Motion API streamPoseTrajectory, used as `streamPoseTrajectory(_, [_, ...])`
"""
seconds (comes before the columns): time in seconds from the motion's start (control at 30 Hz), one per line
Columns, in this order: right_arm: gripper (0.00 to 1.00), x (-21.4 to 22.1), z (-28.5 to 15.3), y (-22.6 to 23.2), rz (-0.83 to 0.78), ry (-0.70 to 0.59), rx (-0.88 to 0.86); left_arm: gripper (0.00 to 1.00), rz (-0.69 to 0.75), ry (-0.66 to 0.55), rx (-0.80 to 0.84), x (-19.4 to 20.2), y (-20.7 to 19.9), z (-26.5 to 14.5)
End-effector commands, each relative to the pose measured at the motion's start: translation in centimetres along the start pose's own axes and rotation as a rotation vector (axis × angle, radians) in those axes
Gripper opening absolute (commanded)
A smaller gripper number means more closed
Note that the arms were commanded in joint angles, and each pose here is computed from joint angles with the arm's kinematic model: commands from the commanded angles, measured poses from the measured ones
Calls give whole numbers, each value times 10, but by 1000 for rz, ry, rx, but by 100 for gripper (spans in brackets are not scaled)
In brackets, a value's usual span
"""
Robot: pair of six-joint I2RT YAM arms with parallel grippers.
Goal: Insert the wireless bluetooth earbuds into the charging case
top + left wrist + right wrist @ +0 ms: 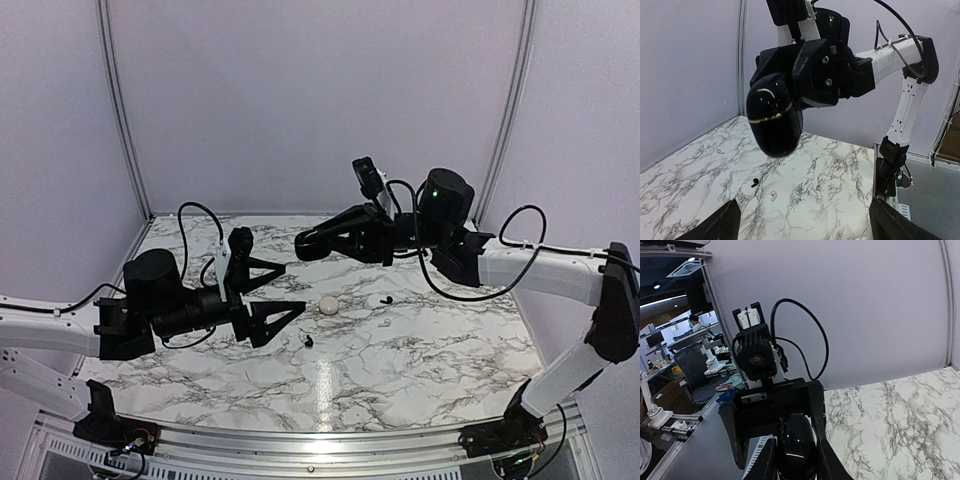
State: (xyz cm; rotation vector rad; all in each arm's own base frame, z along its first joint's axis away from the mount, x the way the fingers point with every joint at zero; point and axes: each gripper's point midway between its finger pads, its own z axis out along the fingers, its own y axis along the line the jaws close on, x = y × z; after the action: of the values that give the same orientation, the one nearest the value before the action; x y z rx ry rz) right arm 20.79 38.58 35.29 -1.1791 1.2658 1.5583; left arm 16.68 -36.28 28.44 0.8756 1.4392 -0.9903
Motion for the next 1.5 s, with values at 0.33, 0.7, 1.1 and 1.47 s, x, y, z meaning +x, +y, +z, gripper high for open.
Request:
streamPoseTrajectory(0.33, [4,-12,32,24,-87,-89,-84,65,46,-180,-29,-46,-6,1])
streamPoseTrajectory(0.7, [4,-10,34,27,-70,-116,-96,49,-7,-269,-72,-56,2,-5])
streamPoseTrajectory(1.1, [4,-4,41,31,-56,-105,-123,45,-6,-261,-32,-56,-5,1])
streamPoseTrajectory(1.47, [4,-1,43,32,-46,-97,-131,39,-9,-259,-60,-54,0,1])
